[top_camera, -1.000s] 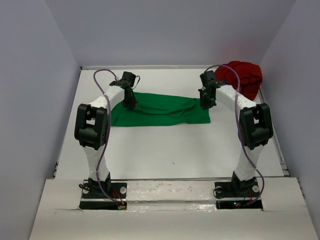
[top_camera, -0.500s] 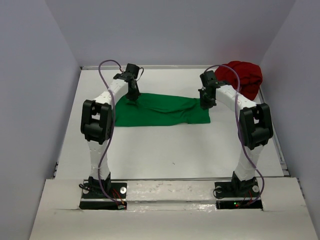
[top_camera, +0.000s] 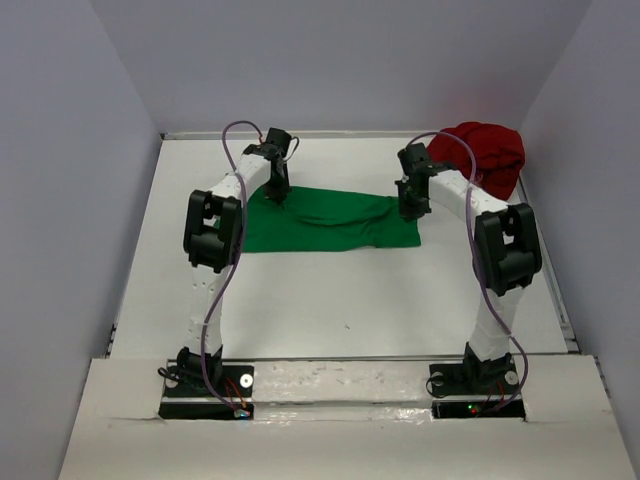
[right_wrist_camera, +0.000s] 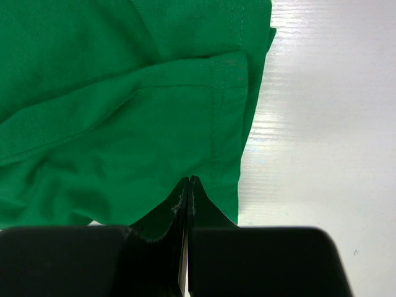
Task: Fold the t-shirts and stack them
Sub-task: Fold the tshirt
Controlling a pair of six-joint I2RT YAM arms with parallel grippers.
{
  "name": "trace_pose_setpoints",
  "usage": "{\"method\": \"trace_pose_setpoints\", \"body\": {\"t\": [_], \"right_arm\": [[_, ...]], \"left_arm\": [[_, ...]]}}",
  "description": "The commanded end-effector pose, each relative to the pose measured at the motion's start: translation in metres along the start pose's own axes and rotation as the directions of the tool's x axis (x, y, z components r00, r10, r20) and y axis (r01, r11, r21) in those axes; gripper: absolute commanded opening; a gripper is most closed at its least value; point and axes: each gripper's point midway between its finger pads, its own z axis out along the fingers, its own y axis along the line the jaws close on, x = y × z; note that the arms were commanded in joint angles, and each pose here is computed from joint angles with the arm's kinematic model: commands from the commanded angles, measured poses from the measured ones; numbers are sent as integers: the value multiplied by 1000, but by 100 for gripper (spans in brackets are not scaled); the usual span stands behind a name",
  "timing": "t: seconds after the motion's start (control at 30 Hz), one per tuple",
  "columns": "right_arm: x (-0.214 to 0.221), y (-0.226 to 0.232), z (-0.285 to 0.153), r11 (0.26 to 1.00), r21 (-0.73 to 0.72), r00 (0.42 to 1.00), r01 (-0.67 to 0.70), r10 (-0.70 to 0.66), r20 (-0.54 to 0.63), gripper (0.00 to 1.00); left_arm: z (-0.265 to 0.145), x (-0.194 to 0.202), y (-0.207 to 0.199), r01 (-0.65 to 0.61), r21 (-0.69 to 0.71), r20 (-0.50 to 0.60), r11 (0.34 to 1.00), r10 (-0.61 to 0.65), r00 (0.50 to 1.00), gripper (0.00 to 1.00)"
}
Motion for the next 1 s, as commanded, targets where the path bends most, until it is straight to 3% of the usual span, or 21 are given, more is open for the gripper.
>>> {"method": "trace_pose_setpoints", "body": {"t": [0.0, 0.07, 0.13, 0.17, 0.23, 0.3, 0.37, 0.5, 0.6, 0.8, 0.83, 0.97], "right_arm": [[-21, 2, -4, 1000, 0, 999, -12, 12, 53, 0], [-23, 1, -2, 1000, 10, 998, -11, 11, 56, 0], [-25, -2, 1, 999, 31, 998, -7, 6, 57, 10], [-28, -2, 3, 999, 36, 998, -2, 0, 58, 19], [-31, -2, 5, 999, 41, 998, -2, 0, 61, 26], [-37, -1, 8, 999, 42, 998, 1, -4, 66, 27], [-40, -1, 9, 999, 51, 998, 4, -7, 68, 27], [-47, -4, 11, 997, 70, 997, 21, -26, 70, 28], [-56, -12, 12, 997, 79, 997, 9, -15, 77, 29], [-68, -24, 12, 994, 105, 996, -2, -7, 90, 42], [-70, -28, 12, 995, 102, 996, 0, -9, 92, 49], [-74, -42, 16, 994, 113, 996, -12, 3, 84, 51]], "left_arm": [[-12, -15, -10, -43, 24, 27, 999, 42, 999, 2], [-13, -16, -8, -40, 11, 35, 999, 40, 999, 8], [-14, -19, -3, -34, -16, 47, 999, 35, 998, 15], [-16, -21, 1, -30, -35, 55, 999, 32, 998, 25], [-19, -23, 4, -22, -53, 67, 998, 26, 997, 37], [-25, -26, 7, -10, -62, 83, 998, 15, 996, 48], [-31, -28, 9, -11, -74, 94, 997, 18, 995, 50], [-37, -24, 10, -12, -72, 95, 997, 19, 995, 72], [-40, -22, 8, -14, -60, 99, 998, 20, 995, 83], [-43, -19, 2, -27, -54, 101, 998, 33, 994, 87], [-43, -20, 2, -27, -53, 103, 998, 32, 994, 87], [-43, -20, 0, -30, -49, 103, 998, 35, 994, 86]]}}
